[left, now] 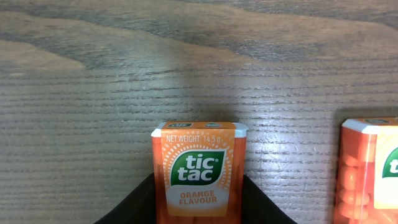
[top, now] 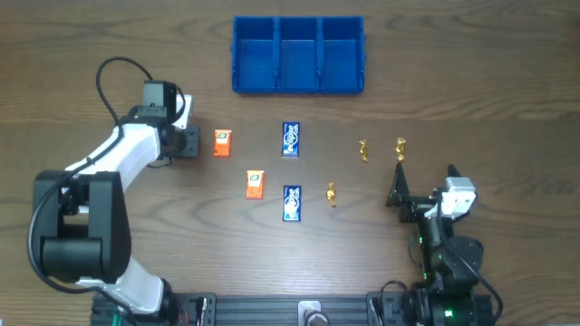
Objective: Sort Candies Into Trays
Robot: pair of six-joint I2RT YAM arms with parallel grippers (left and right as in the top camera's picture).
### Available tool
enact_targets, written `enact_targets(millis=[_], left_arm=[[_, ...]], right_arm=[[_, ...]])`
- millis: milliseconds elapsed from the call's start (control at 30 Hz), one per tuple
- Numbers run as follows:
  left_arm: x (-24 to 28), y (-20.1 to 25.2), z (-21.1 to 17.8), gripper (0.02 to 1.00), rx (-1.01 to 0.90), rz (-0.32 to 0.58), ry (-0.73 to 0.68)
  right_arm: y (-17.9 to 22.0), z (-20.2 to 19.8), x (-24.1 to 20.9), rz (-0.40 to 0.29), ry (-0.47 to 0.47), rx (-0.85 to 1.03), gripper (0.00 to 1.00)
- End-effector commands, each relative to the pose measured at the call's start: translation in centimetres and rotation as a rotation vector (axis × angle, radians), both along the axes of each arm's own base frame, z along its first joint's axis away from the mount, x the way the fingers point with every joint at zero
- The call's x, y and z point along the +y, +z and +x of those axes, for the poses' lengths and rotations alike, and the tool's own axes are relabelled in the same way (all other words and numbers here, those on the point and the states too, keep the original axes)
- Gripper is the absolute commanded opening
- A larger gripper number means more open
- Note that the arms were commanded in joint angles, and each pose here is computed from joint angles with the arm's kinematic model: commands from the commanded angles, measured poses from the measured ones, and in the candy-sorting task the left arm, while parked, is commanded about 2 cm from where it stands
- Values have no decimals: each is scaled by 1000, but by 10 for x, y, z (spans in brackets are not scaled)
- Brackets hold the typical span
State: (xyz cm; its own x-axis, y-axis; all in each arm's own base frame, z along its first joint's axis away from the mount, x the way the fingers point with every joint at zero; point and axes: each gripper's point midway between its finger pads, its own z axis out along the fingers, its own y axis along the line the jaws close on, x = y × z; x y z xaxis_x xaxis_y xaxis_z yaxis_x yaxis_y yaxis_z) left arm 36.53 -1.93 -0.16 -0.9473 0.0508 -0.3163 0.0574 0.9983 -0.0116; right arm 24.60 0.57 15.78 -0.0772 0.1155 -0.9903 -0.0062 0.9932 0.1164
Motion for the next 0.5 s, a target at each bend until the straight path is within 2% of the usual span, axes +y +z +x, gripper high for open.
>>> enact_targets(millis=[33, 133, 233, 400, 500], left_arm=[[2, 12, 12, 336, -34, 1, 53], [-4, 47, 26, 338, -101, -12, 75], [-16, 106, 44, 343, -218, 1, 115], [-57, 197, 74, 340, -418, 29, 106], [-85, 230, 91, 338, -491, 30, 83]], right_arm=[[-1, 0, 0, 6, -1, -1, 998], [-1, 0, 0, 6, -1, -1, 998], [-1, 0, 0, 6, -1, -1, 998], [-1, 0, 0, 6, -1, -1, 998], [-1, 0, 0, 6, -1, -1, 998]])
